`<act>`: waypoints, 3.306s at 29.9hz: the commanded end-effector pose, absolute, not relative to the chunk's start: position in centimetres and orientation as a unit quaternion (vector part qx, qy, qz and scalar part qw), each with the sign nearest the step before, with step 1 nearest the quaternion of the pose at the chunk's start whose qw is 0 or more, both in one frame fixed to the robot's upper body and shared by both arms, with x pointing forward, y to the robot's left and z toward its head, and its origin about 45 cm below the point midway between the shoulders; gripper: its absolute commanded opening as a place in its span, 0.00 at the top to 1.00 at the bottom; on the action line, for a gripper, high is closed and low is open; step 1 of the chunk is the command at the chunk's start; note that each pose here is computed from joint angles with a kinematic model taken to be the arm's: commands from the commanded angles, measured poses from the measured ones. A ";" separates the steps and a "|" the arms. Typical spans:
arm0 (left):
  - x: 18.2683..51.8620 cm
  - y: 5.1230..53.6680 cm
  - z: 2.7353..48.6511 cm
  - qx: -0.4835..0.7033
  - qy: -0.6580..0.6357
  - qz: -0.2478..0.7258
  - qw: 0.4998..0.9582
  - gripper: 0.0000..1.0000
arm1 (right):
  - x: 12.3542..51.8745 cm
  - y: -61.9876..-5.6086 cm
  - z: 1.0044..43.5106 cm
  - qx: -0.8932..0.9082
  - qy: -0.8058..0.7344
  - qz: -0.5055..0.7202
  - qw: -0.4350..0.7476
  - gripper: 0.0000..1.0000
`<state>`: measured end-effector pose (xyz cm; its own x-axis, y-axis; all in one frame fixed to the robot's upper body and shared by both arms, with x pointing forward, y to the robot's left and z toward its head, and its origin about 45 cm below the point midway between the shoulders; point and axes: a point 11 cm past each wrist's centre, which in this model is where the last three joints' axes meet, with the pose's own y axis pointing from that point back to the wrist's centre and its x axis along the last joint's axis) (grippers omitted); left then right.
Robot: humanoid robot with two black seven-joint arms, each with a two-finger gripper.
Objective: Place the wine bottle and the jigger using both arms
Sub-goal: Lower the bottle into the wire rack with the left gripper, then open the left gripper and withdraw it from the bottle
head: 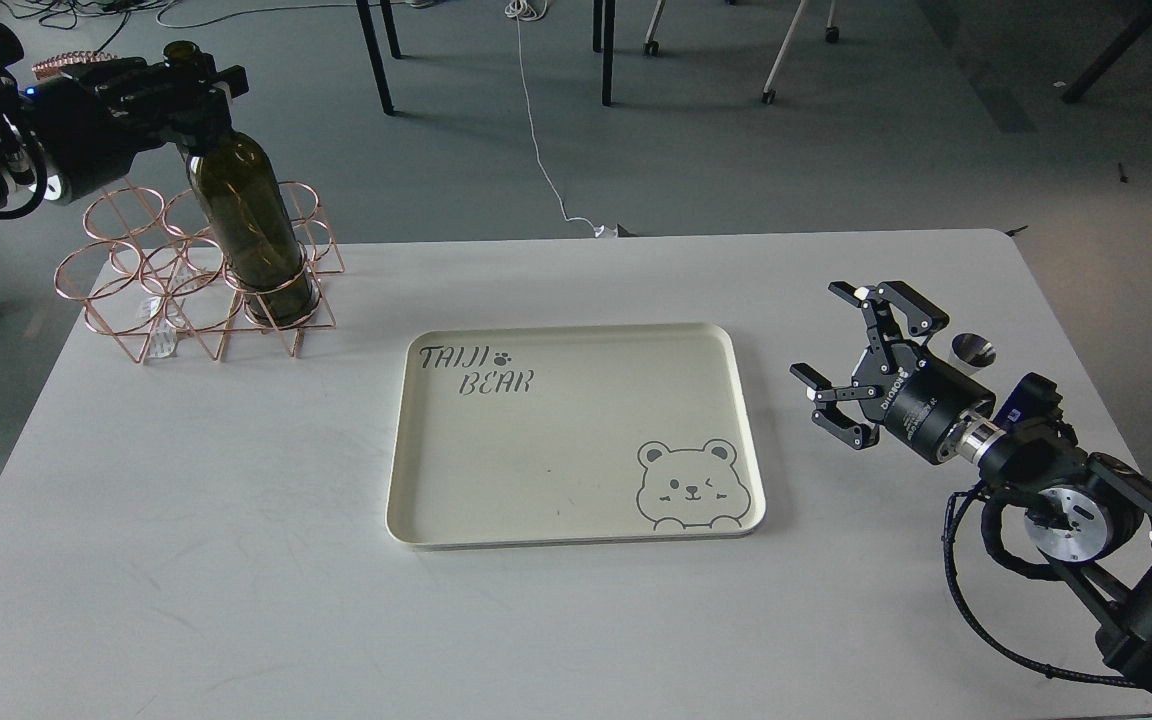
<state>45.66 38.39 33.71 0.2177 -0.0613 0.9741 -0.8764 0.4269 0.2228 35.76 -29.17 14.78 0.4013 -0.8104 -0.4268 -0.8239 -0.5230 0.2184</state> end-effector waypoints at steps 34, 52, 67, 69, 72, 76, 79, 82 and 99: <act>45.9 40.3 31.5 0.455 -0.509 0.333 0.651 0.64 | 34.7 -28.4 13.6 -0.837 0.482 0.258 0.009 0.01; 46.2 40.1 32.3 0.447 -0.514 0.338 0.650 0.08 | 34.6 -28.4 13.6 -0.837 0.482 0.258 0.012 0.01; 47.2 33.8 46.5 0.260 -0.589 0.402 0.651 0.03 | 34.9 -28.6 14.2 -0.836 0.487 0.254 0.021 0.01; 46.2 31.4 48.0 0.182 -0.575 0.409 0.685 0.02 | 35.1 -28.5 14.3 -0.835 0.487 0.253 0.026 0.01; 44.1 27.8 49.6 0.054 -0.528 0.406 0.743 0.02 | 35.7 -28.5 15.2 -0.830 0.498 0.243 0.064 0.01; 42.0 25.1 46.1 -0.061 -0.404 0.403 0.819 0.02 | 36.1 -28.2 15.6 -0.824 0.505 0.240 0.091 0.01; 40.4 23.2 42.6 -0.094 -0.343 0.389 0.850 0.02 | 36.4 -28.3 15.7 -0.819 0.514 0.238 0.091 0.01; 39.4 22.2 37.8 -0.099 -0.283 0.392 0.870 0.02 | 37.2 -29.0 15.8 -0.800 0.547 0.232 0.084 0.01; 35.4 23.4 21.9 -0.164 0.055 0.500 0.849 0.02 | 39.0 -27.3 17.1 -0.772 0.577 0.217 0.156 0.01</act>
<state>36.05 23.14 23.95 0.5122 0.8352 -0.2002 -0.8467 0.4519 -0.2808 38.93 -28.48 16.61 0.2198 -0.8436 -0.4899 -0.9538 -0.2913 0.0735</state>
